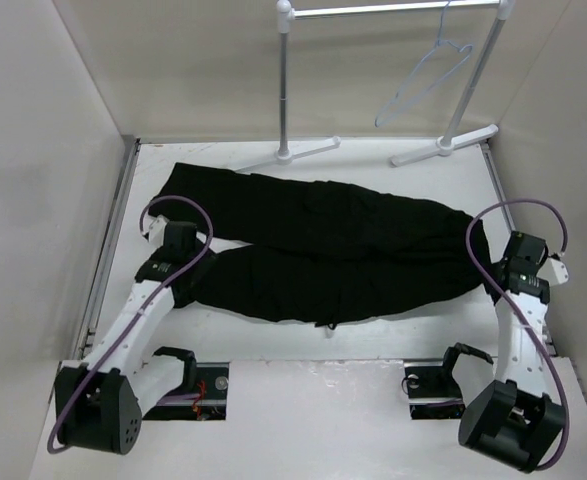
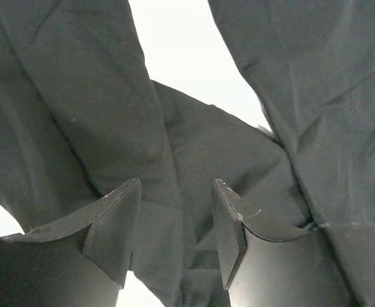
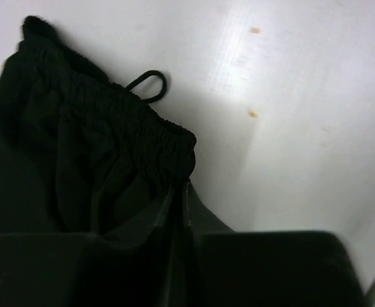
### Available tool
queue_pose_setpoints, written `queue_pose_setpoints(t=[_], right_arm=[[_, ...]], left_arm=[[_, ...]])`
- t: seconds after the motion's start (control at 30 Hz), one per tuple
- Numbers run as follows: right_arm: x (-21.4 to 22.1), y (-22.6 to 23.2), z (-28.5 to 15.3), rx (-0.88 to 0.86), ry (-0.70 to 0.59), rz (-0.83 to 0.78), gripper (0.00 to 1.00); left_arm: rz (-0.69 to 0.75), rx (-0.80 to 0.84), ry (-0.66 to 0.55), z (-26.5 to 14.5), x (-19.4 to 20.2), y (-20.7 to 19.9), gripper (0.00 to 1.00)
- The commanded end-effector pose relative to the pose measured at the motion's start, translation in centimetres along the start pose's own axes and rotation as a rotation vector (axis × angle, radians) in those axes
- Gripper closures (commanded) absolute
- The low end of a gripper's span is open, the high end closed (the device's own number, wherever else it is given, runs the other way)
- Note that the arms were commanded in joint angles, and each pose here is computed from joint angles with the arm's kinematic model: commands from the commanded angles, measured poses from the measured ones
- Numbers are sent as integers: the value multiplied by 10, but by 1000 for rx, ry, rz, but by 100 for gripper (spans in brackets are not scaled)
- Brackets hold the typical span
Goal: Place the trousers on the hanger
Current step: Flatten out the trousers at the center of the board.
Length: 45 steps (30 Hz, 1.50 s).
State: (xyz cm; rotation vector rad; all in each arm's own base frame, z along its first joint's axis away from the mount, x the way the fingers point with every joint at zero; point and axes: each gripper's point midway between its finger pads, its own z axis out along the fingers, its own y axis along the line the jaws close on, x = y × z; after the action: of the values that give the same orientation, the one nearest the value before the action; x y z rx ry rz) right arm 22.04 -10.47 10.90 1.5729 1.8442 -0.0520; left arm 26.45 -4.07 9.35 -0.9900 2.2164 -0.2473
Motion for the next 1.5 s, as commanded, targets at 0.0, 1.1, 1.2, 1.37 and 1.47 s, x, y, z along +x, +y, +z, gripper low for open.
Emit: queue_pose_setpoints(t=[0.0,1.1,1.2,1.37,1.47], right_arm=[[13,-43,-3,169,46,-47,77],[204,81,-171,-857,405,-816,70],[193,89,-171,-860,377,-798,68],[187,95,-165,-842,357,-773,64],[182,102,-158,-831,341,-741,64]], left_arm=[[17,58,-58,-4,-23,-37,54],[32,-392,-3,120,-107,43,57],[43,-402,8,130,-106,42,70],[37,-354,-65,108,-127,18,96],[23,-242,-170,59,-158,-20,99]])
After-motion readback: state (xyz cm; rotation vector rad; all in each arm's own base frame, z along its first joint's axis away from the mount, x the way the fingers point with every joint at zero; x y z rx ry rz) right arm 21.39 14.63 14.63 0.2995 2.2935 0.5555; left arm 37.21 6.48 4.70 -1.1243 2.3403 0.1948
